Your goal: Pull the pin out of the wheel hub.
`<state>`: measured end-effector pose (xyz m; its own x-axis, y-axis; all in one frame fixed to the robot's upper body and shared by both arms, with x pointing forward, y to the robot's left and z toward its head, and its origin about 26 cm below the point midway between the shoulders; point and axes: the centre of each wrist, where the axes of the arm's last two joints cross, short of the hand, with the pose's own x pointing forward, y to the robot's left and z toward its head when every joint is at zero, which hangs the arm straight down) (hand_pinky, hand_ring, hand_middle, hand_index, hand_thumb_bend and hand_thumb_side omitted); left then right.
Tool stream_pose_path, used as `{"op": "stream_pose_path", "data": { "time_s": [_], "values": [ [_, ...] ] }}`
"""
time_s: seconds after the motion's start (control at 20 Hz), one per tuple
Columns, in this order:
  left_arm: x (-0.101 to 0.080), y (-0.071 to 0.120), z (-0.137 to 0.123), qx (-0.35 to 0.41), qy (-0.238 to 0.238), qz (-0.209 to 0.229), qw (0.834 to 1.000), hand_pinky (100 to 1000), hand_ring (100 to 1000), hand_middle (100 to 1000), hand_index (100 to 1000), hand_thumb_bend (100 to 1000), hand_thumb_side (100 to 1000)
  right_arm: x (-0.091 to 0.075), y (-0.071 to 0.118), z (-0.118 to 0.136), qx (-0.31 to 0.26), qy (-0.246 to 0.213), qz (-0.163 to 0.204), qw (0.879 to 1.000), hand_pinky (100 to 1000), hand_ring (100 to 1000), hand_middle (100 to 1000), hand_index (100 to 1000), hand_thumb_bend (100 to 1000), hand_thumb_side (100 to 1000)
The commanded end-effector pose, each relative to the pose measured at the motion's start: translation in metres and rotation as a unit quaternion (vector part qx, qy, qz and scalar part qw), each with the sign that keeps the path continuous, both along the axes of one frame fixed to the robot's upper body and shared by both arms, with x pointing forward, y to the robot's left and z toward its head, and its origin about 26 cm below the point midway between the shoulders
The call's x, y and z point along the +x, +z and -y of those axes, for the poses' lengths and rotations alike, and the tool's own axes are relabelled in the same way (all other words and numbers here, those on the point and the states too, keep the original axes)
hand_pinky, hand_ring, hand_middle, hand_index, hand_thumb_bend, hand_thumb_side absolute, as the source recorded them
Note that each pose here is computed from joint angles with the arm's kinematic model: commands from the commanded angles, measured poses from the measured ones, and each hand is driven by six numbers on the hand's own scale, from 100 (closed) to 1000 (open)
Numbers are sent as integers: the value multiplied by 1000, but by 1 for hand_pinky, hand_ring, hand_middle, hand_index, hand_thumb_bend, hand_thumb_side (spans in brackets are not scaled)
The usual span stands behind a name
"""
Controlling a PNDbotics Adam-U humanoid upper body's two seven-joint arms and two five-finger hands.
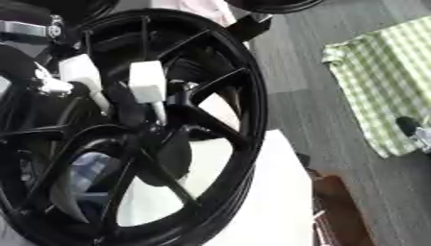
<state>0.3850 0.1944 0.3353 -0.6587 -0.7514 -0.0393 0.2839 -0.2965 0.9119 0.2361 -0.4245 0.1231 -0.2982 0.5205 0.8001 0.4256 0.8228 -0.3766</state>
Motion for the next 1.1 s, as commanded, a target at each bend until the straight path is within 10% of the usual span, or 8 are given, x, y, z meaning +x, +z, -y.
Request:
{"op": "stream_pose_path", "data": {
  "time_s": [0.05, 0.25, 1.05, 1.1],
  "values": [
    [-2, 13, -3, -16, 11, 11, 1000, 642, 508, 409, 669, 197, 456, -1, 6, 3, -6, -3, 7, 1000, 685, 775, 727, 854, 674, 262],
    [-3, 13, -1, -35, 17, 9, 999, 609, 486, 391, 624, 165, 305, -1, 5, 3, -6, -4, 6, 1000, 685, 774, 726, 854, 674, 262],
    [-10, 23, -9, -120, 24, 42, 992, 502, 375, 203, 370, 100, 390, -3, 5, 5, -4, -9, 6, 1000, 684, 774, 727, 854, 675, 280],
    [-12, 27, -13, -125, 22, 48, 991, 502, 371, 194, 361, 100, 295, -3, 5, 6, -4, -10, 6, 1000, 684, 774, 727, 854, 676, 264]
  ]
}}
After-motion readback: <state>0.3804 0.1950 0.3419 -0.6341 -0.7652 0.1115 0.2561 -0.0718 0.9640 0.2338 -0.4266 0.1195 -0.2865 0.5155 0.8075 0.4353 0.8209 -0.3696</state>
